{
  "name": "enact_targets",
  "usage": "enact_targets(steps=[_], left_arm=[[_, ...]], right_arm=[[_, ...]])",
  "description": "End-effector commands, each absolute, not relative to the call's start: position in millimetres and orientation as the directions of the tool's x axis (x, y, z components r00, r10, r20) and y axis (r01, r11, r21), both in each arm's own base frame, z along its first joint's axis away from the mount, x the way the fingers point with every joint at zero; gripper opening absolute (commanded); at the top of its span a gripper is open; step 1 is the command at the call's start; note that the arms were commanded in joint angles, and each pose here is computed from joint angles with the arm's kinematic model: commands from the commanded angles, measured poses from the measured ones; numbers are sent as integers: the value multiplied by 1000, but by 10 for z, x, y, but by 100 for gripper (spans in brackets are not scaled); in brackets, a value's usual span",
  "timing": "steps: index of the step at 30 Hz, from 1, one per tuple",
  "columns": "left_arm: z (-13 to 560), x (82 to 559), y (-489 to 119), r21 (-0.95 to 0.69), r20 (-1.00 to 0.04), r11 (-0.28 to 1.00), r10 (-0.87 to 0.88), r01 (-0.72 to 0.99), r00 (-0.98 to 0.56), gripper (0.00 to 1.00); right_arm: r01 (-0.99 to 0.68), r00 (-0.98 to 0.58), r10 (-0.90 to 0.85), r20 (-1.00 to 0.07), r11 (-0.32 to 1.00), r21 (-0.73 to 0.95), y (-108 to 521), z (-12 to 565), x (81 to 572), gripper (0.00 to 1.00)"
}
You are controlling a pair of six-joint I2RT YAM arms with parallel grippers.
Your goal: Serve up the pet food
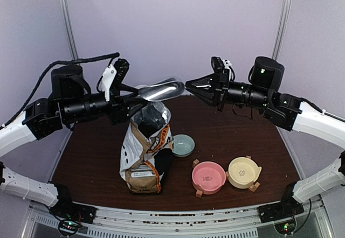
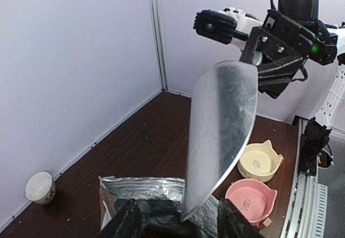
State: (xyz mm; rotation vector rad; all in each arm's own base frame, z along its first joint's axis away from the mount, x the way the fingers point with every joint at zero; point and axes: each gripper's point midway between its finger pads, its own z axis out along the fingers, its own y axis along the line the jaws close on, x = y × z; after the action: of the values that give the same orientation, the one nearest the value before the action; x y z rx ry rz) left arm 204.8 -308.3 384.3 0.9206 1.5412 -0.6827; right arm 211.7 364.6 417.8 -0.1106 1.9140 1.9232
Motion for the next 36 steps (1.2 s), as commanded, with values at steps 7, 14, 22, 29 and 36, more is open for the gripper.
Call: enact_targets(steps=[7, 14, 22, 29, 36], left_arm=[[4275, 1845, -3185, 4, -1000, 423, -2, 906, 6, 44], [4192, 1797, -3278, -17, -1000, 374, 14, 927, -24, 12], [4177, 1762, -3313, -82, -996, 347, -2, 934, -87, 0], [3986, 1829, -3379, -258, -955, 377, 37, 889, -293, 0], [3854, 1887, -3334, -411, -887, 429, 17, 804, -462, 0]], right_arm=[[-366, -913, 198, -357, -7, 931, 3653, 4229, 1944, 0], [-361, -916, 198, -349, -30, 932, 3652, 4263, 1918, 0], [-406, -900, 189, -394, -32, 913, 3676, 4205, 1912, 5], [-572, -813, 105, -573, 41, 819, 3699, 4129, 1821, 28], [-699, -708, 27, -706, 115, 706, 3591, 4092, 1720, 45]])
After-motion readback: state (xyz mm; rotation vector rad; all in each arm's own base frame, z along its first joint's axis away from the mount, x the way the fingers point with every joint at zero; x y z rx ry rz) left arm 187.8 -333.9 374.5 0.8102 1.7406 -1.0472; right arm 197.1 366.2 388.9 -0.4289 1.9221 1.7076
